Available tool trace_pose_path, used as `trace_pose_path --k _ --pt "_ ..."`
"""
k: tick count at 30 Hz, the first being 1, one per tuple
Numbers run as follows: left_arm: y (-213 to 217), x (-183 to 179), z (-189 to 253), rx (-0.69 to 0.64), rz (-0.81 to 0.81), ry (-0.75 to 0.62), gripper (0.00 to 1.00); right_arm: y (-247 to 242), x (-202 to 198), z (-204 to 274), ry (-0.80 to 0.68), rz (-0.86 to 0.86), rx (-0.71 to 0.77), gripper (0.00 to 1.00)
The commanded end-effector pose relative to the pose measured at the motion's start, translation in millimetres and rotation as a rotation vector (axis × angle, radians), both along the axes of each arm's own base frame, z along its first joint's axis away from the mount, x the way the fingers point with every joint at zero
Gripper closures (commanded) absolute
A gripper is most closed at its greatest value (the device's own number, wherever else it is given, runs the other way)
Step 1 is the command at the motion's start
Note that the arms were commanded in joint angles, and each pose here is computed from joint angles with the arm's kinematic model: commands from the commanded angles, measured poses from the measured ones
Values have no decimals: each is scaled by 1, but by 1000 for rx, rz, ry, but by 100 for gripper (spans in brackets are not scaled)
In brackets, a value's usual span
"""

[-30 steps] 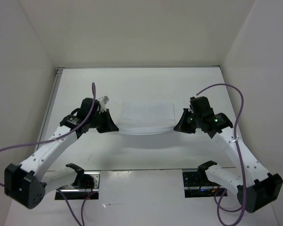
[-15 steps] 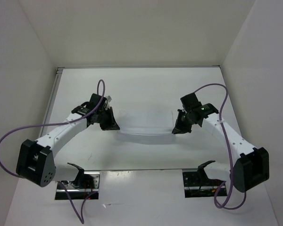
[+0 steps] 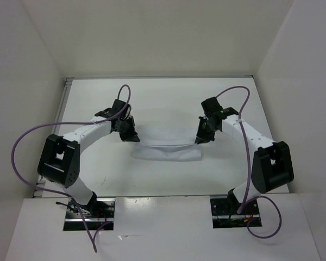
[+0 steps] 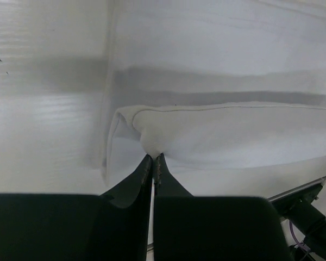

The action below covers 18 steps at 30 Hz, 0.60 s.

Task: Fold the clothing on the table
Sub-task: Fold the skirt

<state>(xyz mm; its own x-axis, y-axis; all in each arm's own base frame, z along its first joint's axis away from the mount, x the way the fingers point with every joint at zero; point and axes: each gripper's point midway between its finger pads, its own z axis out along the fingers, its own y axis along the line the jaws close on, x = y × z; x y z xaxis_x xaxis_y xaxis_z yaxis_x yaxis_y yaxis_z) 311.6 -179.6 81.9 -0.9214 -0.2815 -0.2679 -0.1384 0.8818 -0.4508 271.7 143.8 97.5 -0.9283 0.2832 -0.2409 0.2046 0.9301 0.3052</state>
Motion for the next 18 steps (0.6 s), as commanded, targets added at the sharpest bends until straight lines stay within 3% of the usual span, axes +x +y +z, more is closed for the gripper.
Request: trace_pose_path --k 1,3,4,7,9,12,17,18 --pt "5 25 -7 35 14 -24 100 -1 49 14 -132 4 -2 81" --pt "9 43 -7 24 50 -38 75 -4 68 8 -154 3 -15 63" --pt "7 47 -13 24 58 -26 62 -3 81 14 -183 -7 -8 62" --pt "15 81 -4 -39 137 -58 46 -18 125 20 -279 -65 -25 58" --pt "20 105 12 -119 194 -102 44 -27 155 44 -405 -133 24 58" --pt "23 127 41 -161 213 -181 39 -20 164 82 -534 -121 89 58" --pt "30 111 53 -140 202 -220 39 -10 130 79 -438 -22 46 57" --pt "32 100 52 -138 202 -214 43 -8 116 65 -394 1 32 57"
